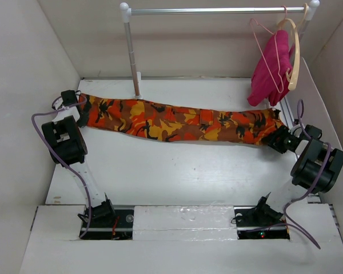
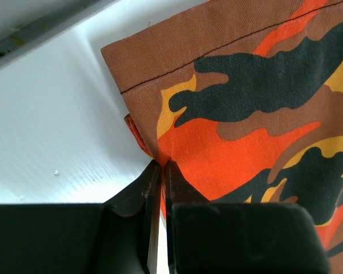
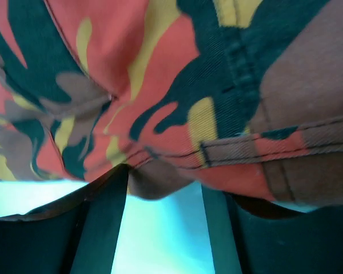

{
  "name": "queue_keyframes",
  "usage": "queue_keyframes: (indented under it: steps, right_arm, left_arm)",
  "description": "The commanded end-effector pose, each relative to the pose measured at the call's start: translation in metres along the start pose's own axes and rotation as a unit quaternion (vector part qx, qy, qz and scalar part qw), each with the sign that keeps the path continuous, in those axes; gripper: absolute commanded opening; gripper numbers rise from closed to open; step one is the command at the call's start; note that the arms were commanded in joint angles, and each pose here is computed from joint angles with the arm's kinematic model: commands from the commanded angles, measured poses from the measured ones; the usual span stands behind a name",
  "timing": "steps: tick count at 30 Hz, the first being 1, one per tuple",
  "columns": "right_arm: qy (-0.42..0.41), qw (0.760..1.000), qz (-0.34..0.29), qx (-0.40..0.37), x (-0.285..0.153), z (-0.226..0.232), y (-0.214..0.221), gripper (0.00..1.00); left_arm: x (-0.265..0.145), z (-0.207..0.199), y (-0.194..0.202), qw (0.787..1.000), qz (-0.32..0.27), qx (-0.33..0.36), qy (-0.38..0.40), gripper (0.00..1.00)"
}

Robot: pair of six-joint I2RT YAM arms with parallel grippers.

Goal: Place the trousers on the hanger
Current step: Fold the trousers at the center of the board.

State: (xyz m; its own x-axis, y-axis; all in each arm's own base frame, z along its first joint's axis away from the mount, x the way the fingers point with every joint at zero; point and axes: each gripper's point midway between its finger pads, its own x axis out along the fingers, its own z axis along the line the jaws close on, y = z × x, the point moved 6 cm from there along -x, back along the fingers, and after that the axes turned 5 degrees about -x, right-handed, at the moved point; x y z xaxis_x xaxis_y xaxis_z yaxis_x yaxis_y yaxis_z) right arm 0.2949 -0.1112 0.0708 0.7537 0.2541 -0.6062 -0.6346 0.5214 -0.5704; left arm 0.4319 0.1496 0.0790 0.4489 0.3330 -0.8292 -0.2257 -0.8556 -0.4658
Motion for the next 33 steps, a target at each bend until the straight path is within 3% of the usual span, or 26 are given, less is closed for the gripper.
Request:
queue_keyframes:
  steps: [1, 3, 4, 7, 17, 23, 28, 32, 33]
  right_arm:
    - [0.026, 0.999, -0.031, 0.004, 0.016, -0.019, -0.008, 0.5]
    - [0.023, 0.999, -0.028, 0.019, 0.015, -0.022, 0.004, 0.31]
    - [0.025, 0.999, -0.029, 0.023, 0.013, -0.021, 0.008, 0.13]
    - [0.055, 0.998, -0.027, 0.03, -0.007, -0.029, 0.019, 0.0]
    - [0.102, 0.995, -0.016, 0.016, -0.068, -0.02, 0.03, 0.0]
    - [0.062, 0.998, 0.008, 0.021, -0.089, 0.007, 0.063, 0.0]
    - [0.08, 0.996, 0.028, 0.022, -0.106, 0.014, 0.079, 0.0]
    - [0.084, 0.996, 0.022, 0.012, -0.112, 0.017, 0.068, 0.0]
    - [0.085, 0.996, 0.019, 0.011, -0.112, 0.017, 0.065, 0.0]
  left_arm:
    - [-0.004, 0.008, -0.014, 0.999, -0.029, 0.025, -0.029, 0.0]
    - [-0.006, 0.022, -0.022, 0.997, -0.045, 0.021, -0.053, 0.0]
    - [-0.006, 0.029, -0.023, 0.997, -0.047, 0.018, -0.062, 0.0]
    - [-0.007, 0.06, -0.021, 0.993, -0.053, 0.01, -0.103, 0.0]
    - [-0.056, 0.097, -0.017, 0.98, -0.085, 0.025, -0.177, 0.0]
    - [-0.099, 0.139, -0.001, 0.963, -0.102, 0.038, -0.245, 0.0]
    - [-0.126, 0.168, 0.006, 0.942, -0.125, 0.04, -0.31, 0.0]
    - [-0.15, 0.154, -0.007, 0.948, -0.144, 0.007, -0.283, 0.0]
    - [-0.152, 0.148, -0.008, 0.954, -0.136, -0.005, -0.267, 0.04]
